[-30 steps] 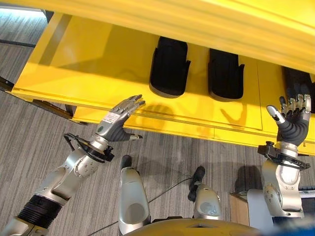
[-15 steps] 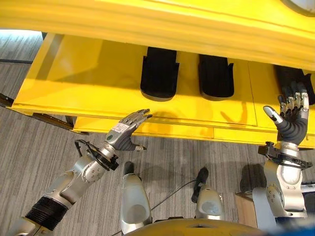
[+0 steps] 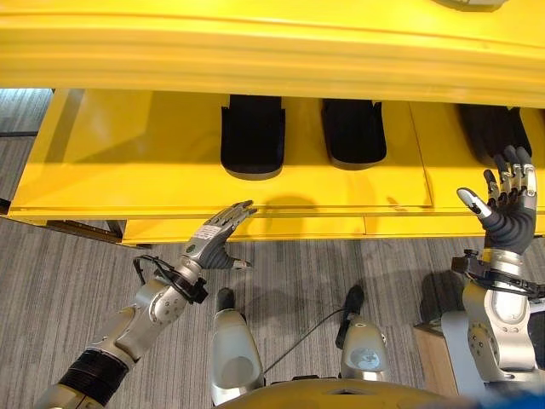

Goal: Move parts from the plastic box to the shelf.

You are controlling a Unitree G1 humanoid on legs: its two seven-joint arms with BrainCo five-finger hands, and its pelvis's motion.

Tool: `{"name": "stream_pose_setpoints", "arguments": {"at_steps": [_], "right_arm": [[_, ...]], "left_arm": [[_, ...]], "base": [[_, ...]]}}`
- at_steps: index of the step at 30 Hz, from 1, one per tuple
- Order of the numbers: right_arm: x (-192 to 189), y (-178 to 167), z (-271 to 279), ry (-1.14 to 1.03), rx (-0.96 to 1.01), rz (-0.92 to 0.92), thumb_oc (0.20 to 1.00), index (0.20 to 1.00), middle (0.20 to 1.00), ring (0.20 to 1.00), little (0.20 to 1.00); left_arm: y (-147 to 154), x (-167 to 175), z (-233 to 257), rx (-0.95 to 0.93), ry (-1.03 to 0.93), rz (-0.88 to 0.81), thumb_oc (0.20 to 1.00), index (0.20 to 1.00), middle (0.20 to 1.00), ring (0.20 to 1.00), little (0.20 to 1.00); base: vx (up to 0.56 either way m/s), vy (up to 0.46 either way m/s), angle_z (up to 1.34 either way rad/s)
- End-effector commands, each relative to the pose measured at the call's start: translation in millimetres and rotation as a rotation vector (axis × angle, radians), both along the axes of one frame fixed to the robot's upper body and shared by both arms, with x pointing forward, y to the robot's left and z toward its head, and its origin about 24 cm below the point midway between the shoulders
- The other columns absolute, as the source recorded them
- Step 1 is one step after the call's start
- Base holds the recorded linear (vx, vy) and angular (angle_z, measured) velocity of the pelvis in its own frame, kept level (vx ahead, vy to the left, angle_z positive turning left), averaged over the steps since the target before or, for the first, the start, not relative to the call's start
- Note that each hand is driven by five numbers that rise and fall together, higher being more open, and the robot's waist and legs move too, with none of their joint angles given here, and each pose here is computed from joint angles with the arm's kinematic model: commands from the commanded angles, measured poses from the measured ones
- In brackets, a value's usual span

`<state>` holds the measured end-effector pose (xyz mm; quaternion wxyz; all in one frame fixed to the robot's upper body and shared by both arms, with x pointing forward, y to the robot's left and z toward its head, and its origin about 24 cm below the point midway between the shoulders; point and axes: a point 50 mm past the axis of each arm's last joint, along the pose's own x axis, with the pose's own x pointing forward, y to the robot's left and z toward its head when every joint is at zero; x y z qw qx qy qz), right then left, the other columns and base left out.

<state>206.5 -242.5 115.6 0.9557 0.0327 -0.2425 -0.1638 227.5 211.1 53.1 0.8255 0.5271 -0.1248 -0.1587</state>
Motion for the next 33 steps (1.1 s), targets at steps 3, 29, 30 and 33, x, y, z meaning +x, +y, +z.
{"name": "stream_pose_setpoints", "arguments": {"at_steps": [3,29,30,33], "right_arm": [[-7,-12,27,-0.133,-0.05,-0.04,1.0,1.0,1.0,1.0,1.0],[-5,-8,26,-0.12,-0.037,0.02,1.0,1.0,1.0,1.0,1.0],[-5,-9,26,-0.121,-0.037,0.021,1.0,1.0,1.0,1.0,1.0],[-5,-9,26,-0.12,-0.04,0.018,1.0,1.0,1.0,1.0,1.0]], "left_arm": [[13,8,17,-0.013,-0.101,0.06,1.0,1.0,1.0,1.0,1.0],[-1,37,16,0.09,-0.169,0.041,1.0,1.0,1.0,1.0,1.0],[-1,38,14,0.091,-0.162,0.046,1.0,1.0,1.0,1.0,1.0],[-2,40,12,0.098,-0.157,0.048,1.0,1.0,1.0,1.0,1.0]], "base": [[0.0,0.0,0.0],[0.0,0.004,-0.03],[0.0,0.0,0.0],[0.0,0.0,0.0]]}}
